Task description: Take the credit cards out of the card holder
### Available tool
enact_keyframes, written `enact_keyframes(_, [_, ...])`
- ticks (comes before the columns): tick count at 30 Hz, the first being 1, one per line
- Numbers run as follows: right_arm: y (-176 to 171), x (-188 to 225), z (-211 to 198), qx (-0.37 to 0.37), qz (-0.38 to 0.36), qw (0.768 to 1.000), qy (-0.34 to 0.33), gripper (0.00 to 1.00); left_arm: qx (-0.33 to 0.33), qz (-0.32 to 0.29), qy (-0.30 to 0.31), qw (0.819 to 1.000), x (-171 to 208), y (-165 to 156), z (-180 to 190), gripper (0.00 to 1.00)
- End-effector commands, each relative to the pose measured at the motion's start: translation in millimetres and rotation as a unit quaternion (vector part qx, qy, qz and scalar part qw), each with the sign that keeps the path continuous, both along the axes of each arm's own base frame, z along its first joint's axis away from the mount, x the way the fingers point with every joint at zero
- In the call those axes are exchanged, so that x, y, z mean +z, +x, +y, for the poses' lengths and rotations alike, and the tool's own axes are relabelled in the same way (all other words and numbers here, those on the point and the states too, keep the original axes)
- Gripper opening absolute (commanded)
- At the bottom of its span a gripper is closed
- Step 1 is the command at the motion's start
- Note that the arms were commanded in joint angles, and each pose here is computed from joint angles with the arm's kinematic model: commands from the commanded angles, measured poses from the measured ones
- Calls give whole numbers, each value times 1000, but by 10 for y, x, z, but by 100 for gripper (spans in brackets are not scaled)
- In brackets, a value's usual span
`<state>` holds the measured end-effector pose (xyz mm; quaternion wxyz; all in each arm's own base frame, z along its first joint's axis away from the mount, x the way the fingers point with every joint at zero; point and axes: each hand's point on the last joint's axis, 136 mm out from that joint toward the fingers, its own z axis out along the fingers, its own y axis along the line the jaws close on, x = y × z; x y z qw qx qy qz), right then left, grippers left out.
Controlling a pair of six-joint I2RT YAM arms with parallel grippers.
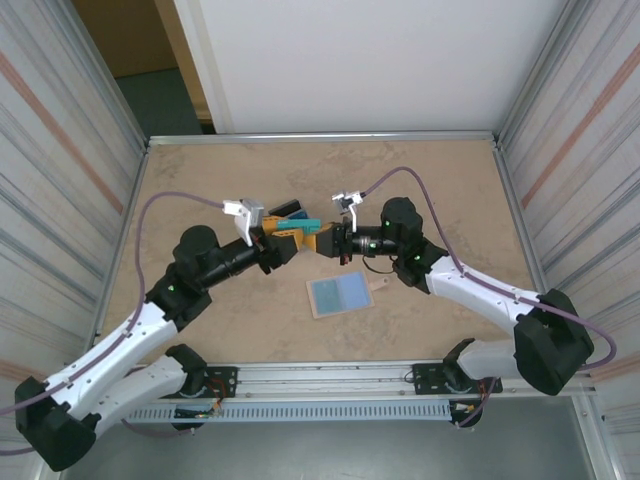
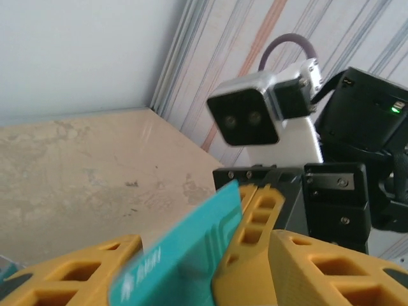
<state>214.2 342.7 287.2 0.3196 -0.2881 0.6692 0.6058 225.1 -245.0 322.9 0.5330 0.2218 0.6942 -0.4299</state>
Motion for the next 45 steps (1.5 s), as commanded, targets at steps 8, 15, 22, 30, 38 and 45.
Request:
enact_keyframes(8, [-373, -214, -27, 65, -20, 994, -82, 0, -124, -49, 201, 970, -22, -363, -24, 52])
enact_keyframes(15, [-468, -178, -134, 64, -38, 993, -91, 0, -190, -28, 246, 950, -202, -446, -111, 47])
enact_keyframes(22, [-528, -159, -195, 63, -49, 992, -93, 0, -219, -11, 247, 944, -299, -462, -188, 41])
enact_keyframes(30, [-490, -177, -213, 49, -54, 992, -100, 0, -234, -7, 242, 942, -333, -445, -257, 0])
enact_keyframes(38, [-206, -308, -385, -48, -55, 986, -149, 47, -170, -58, 273, 945, -364, -111, -157, 0])
enact_keyframes(45, [30, -320, -686, -155, -59, 971, -172, 67, -96, -93, 299, 945, -509, 421, 8, 0])
